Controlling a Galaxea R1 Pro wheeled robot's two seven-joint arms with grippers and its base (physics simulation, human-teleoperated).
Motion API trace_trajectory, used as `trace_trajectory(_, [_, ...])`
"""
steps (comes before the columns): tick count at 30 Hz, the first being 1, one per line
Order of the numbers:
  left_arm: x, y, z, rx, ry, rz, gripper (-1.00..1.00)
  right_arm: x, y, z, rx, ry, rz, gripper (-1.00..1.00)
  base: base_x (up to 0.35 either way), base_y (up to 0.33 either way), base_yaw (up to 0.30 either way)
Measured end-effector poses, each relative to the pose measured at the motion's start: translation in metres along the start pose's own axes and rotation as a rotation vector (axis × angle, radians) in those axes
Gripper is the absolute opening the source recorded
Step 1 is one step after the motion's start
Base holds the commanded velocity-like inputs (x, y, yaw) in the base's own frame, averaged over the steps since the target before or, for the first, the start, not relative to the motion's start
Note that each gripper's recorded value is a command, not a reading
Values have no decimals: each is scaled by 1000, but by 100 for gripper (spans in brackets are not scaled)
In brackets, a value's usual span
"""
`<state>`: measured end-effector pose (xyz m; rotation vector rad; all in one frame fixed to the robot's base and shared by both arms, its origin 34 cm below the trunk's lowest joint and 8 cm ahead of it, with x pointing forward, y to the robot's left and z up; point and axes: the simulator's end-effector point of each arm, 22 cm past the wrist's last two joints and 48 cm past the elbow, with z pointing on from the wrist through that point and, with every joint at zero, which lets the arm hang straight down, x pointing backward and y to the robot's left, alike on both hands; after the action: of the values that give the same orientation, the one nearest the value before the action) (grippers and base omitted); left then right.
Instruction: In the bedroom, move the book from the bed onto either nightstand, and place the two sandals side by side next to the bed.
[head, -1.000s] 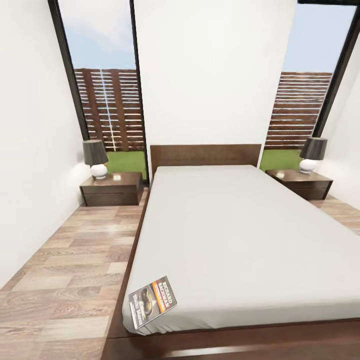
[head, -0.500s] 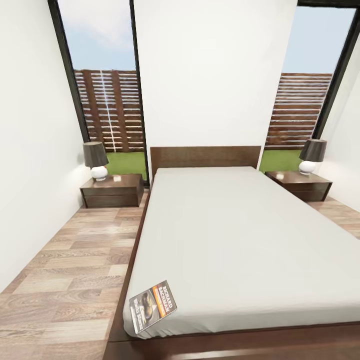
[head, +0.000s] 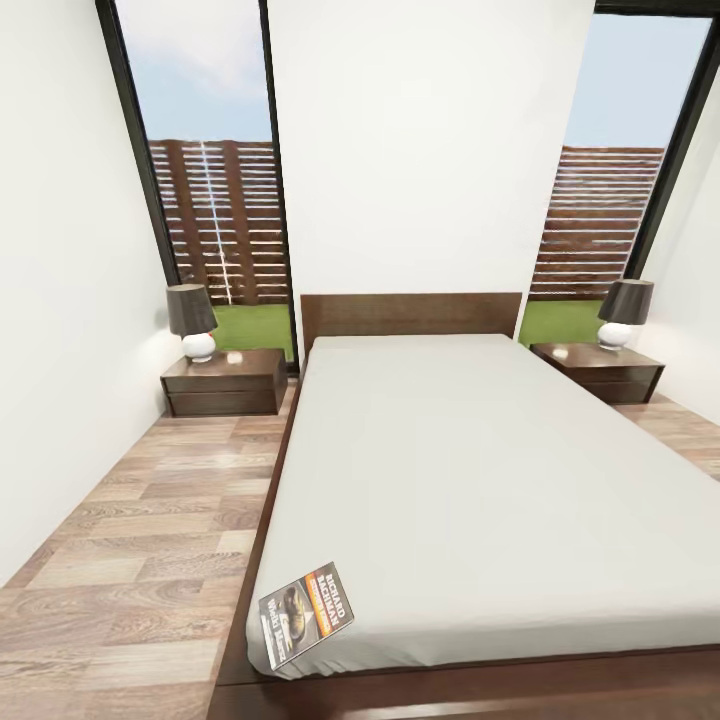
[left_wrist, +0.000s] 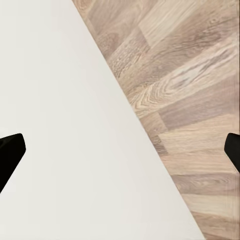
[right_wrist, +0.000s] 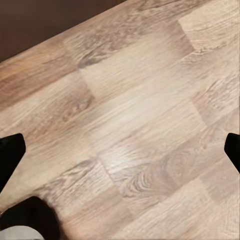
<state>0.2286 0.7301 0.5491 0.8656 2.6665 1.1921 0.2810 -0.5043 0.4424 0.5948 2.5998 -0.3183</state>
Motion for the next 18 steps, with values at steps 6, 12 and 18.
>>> trace_trajectory(6, [-4,-17,-4,23,-3,-3,100,-17,71,0,-206,-21,-11,100,0,0,0])
trace_trajectory(12, [-5,-18,-14,36,-2,-4,100,-31,117,-15,-361,-29,-30,100,0,0,0])
trace_trajectory(18, [-8,-22,-19,46,-3,-6,100,-32,149,-30,-481,-21,-68,100,0,0,0])
